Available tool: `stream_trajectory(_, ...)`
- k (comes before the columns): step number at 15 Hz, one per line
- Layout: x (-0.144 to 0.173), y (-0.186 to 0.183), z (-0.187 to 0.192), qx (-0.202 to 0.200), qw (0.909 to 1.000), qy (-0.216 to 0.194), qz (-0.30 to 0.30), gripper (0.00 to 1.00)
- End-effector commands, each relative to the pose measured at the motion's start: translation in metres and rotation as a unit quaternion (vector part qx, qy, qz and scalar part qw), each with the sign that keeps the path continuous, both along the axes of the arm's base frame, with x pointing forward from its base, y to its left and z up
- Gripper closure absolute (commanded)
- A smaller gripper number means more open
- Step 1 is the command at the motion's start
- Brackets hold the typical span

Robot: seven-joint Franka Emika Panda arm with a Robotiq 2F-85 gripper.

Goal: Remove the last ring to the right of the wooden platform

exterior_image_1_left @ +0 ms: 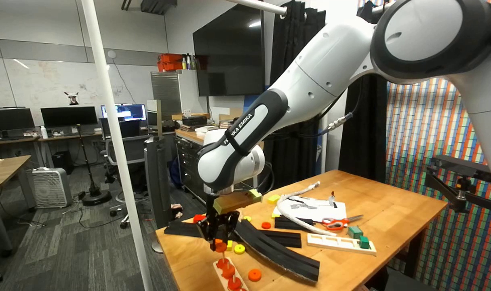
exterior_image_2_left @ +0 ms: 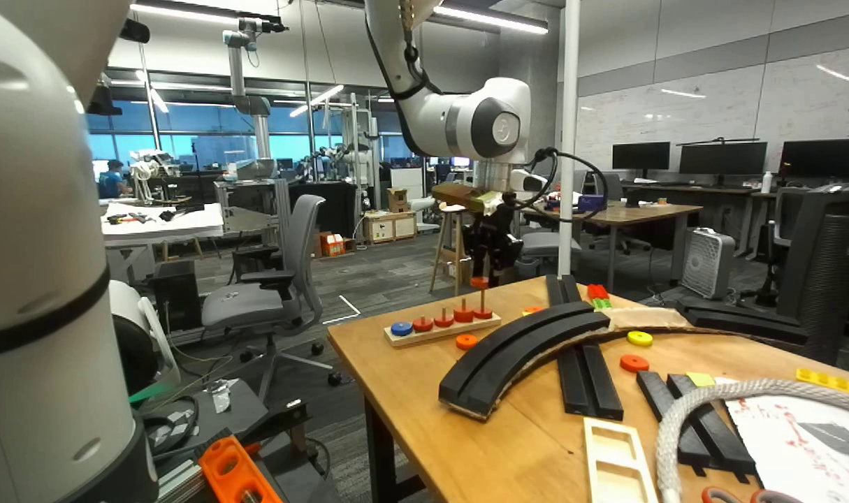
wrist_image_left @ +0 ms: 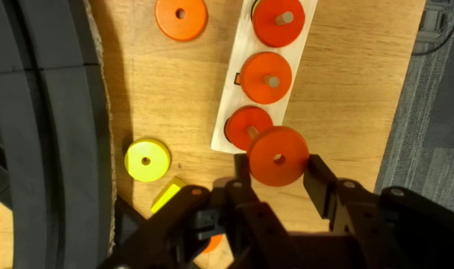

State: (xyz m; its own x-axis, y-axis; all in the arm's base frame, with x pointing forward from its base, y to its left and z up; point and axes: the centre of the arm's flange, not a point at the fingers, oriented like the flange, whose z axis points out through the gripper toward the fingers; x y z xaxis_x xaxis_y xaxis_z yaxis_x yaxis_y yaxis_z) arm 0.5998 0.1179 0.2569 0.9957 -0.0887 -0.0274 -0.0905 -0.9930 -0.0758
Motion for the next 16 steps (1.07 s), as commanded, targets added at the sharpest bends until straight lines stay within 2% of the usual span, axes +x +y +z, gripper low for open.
stream_trajectory(1, 0.009, 0.007, 0.016, -0.01, 0.9999, 0.0, 0.01, 0.77)
stream_trajectory(10, 0.048, 0.011, -0.002, 0.011, 0.9972, 0.014, 0.073, 0.77)
stream_trajectory(16, 0.076, 0.003, -0.026, 0.014, 0.9953, 0.022, 0.093, 0.77)
